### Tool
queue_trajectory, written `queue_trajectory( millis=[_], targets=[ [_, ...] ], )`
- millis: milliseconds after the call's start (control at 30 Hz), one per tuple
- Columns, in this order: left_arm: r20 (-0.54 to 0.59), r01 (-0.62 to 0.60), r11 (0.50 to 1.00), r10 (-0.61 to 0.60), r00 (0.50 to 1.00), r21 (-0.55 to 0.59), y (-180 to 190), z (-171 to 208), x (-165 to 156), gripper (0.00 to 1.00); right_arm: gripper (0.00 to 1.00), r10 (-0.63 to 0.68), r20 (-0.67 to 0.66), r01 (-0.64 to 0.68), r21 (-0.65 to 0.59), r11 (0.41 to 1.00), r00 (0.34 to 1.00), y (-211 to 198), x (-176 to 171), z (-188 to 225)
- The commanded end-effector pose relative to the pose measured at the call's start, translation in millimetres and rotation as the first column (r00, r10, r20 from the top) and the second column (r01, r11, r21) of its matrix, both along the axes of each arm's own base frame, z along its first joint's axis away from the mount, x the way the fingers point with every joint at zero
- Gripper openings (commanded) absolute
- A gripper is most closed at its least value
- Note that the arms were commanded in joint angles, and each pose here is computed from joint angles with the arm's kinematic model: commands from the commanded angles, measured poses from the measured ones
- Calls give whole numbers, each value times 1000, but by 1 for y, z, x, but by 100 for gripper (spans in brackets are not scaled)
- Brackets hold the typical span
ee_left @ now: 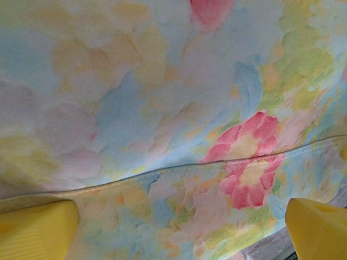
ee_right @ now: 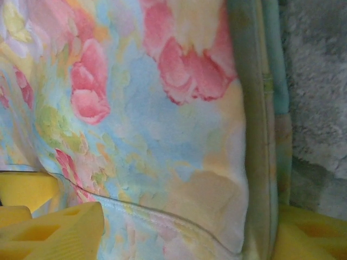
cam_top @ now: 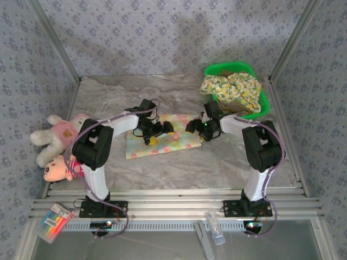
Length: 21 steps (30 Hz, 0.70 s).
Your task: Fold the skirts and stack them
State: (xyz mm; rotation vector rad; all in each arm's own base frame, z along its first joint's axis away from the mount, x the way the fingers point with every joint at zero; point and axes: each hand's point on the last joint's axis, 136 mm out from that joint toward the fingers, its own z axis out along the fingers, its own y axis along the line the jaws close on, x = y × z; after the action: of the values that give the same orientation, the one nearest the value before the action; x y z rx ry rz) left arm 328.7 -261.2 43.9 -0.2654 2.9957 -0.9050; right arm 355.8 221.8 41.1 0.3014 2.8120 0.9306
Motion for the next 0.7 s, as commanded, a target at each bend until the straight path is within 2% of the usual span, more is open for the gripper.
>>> queue_trajectory(
  millis=[0,200,333,400,500,567,667],
  targets=[
    [-73,16,994,-8,997,110,19,-35,-22,100,61,-16,-55,19,50,999,998,6,-13,-7],
    [-67,16,992,-8,998,125,23,-35,-25,100,28,-107,-6,107,66,992,994,-7,-1,-8],
    [-65,9,996,-3,998,89,17,-29,-25,100,3,-69,97,59,98,993,993,-4,8,17],
    [-45,7,998,-5,999,54,10,-17,-21,100,0,-28,123,23,48,999,992,-8,8,24],
    [29,2,999,-4,1000,41,13,14,-11,100,0,32,132,-17,-118,993,991,-29,2,28],
    [88,-5,997,-1,996,72,26,35,-7,100,0,75,132,-43,-234,971,988,-43,-1,33],
    [145,-49,983,23,989,176,65,47,-6,100,0,129,119,-69,-416,907,984,-66,-2,44]
  ],
)
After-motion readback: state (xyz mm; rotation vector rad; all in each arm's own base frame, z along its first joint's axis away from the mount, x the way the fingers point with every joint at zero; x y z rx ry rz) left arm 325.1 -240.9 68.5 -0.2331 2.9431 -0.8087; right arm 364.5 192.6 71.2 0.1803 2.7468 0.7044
